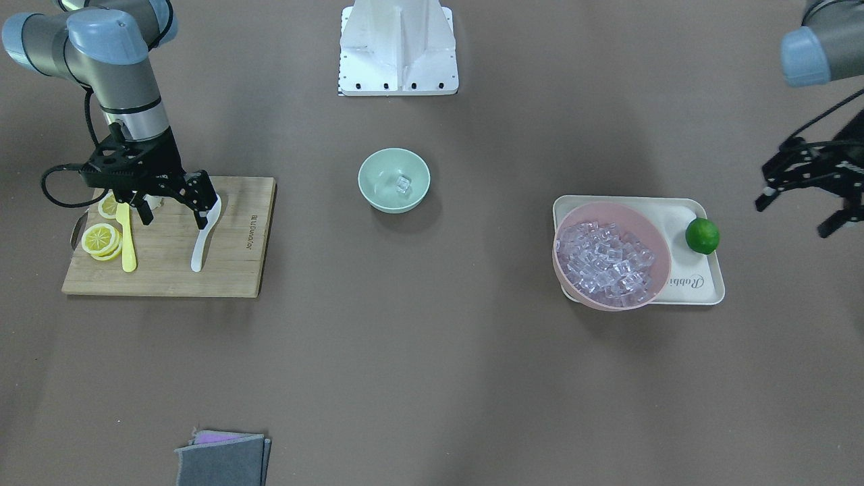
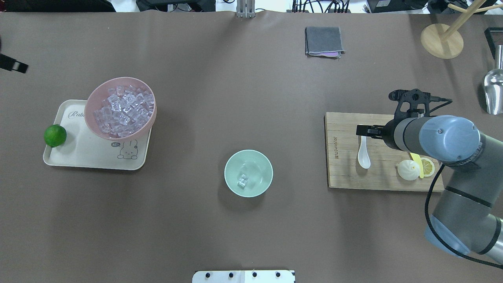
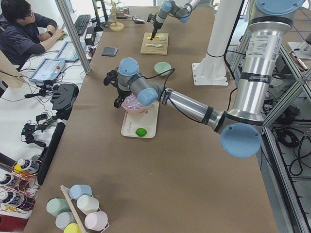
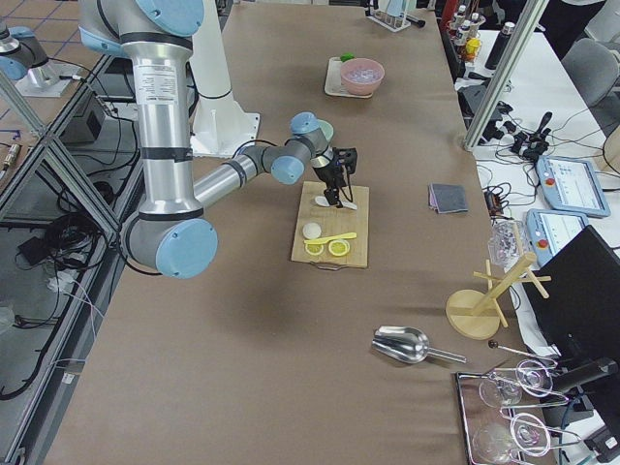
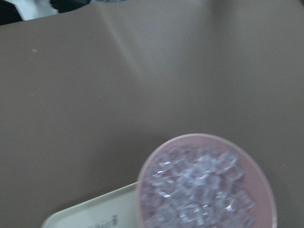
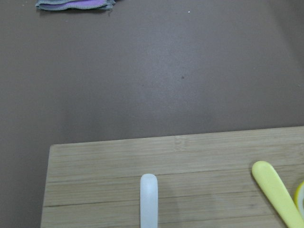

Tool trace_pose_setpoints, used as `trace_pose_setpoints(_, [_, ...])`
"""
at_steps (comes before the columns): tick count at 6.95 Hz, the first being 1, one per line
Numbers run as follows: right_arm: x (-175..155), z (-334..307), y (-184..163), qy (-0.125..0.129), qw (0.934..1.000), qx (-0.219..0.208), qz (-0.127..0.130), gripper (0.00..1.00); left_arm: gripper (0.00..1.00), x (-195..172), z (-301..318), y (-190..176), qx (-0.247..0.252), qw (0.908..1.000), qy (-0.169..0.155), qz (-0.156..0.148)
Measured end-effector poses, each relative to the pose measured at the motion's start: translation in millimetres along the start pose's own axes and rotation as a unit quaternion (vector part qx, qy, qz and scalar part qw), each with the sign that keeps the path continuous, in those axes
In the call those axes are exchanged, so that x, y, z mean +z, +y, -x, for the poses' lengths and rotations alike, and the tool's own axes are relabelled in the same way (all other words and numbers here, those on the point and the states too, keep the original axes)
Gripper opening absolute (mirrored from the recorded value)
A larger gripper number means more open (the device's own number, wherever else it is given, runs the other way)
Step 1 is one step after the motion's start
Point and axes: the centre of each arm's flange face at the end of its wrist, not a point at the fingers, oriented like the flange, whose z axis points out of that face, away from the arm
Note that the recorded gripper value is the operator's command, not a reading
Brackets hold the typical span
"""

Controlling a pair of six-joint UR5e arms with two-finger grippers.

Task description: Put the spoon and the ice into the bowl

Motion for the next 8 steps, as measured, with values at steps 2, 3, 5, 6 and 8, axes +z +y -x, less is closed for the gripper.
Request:
trace_pose_setpoints(2, [19, 16, 8, -0.008, 0.9998, 0.005, -0.015, 0.69, 0.98, -15, 60, 32, 0.015, 0.9995, -0.025, 0.011])
trace_pose_setpoints(3, [29, 17, 10, -0.019, 0.9996, 0.007, -0.020, 0.65, 0.98, -17, 67, 37, 0.016, 0.9994, -0.029, 0.012])
trace_pose_setpoints(5, [39, 13, 11, -0.024, 0.9994, 0.009, -0.023, 0.59, 0.98, -17, 70, 40, 0.015, 0.9993, -0.030, 0.013])
trace_pose_setpoints(6, [41, 11, 12, -0.023, 0.9994, 0.009, -0.024, 0.54, 0.98, -17, 71, 40, 0.013, 0.9994, -0.030, 0.014])
trace_pose_setpoints(8, [45, 5, 15, -0.015, 0.9995, 0.007, -0.026, 0.45, 0.98, -16, 71, 40, 0.011, 0.9994, -0.030, 0.015])
